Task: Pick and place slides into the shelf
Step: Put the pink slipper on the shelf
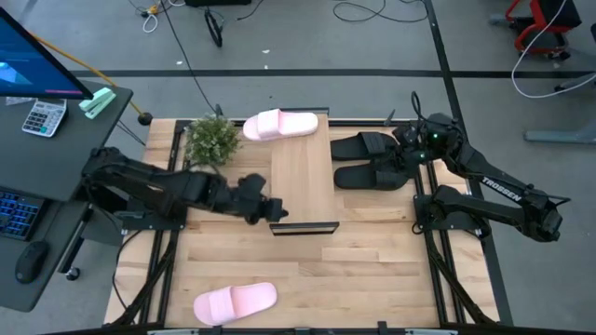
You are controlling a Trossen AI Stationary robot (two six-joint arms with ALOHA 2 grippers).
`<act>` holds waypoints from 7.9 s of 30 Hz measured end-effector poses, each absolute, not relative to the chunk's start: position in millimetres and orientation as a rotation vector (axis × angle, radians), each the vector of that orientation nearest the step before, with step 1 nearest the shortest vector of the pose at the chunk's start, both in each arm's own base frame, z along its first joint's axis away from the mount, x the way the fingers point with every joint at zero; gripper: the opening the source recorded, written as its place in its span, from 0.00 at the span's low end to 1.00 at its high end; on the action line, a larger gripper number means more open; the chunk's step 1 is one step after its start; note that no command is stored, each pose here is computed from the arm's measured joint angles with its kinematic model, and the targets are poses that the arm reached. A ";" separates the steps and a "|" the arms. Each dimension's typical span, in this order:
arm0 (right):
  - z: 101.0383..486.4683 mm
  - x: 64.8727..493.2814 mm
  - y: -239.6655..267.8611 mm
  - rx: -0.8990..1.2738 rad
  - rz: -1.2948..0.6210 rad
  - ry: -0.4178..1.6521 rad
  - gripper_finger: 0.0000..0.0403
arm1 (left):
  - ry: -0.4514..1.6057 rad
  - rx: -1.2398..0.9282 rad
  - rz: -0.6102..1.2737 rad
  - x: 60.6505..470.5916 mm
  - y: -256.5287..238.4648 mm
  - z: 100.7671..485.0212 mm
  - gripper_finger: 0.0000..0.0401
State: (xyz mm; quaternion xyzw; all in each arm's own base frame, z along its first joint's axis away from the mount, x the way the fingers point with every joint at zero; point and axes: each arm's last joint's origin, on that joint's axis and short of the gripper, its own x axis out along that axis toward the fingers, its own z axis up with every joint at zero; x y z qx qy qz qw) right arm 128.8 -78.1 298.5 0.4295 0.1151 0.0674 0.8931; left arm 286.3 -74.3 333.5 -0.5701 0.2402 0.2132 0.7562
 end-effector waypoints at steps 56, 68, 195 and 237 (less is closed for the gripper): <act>287.3 125.7 -75.3 0.931 0.123 0.331 0.05 | 1.139 -1.325 0.524 227.7 -247.4 261.4 0.43; 287.2 125.7 -75.3 0.932 0.123 0.331 0.05 | 1.243 -1.374 0.712 182.0 -269.9 254.2 0.40; 287.3 126.1 -76.7 1.051 0.056 0.326 0.05 | 0.370 -1.273 0.650 222.7 -266.3 181.5 0.18; 287.3 126.1 -76.7 1.023 0.060 0.324 0.05 | 0.174 -1.138 0.184 251.3 -222.2 310.4 0.00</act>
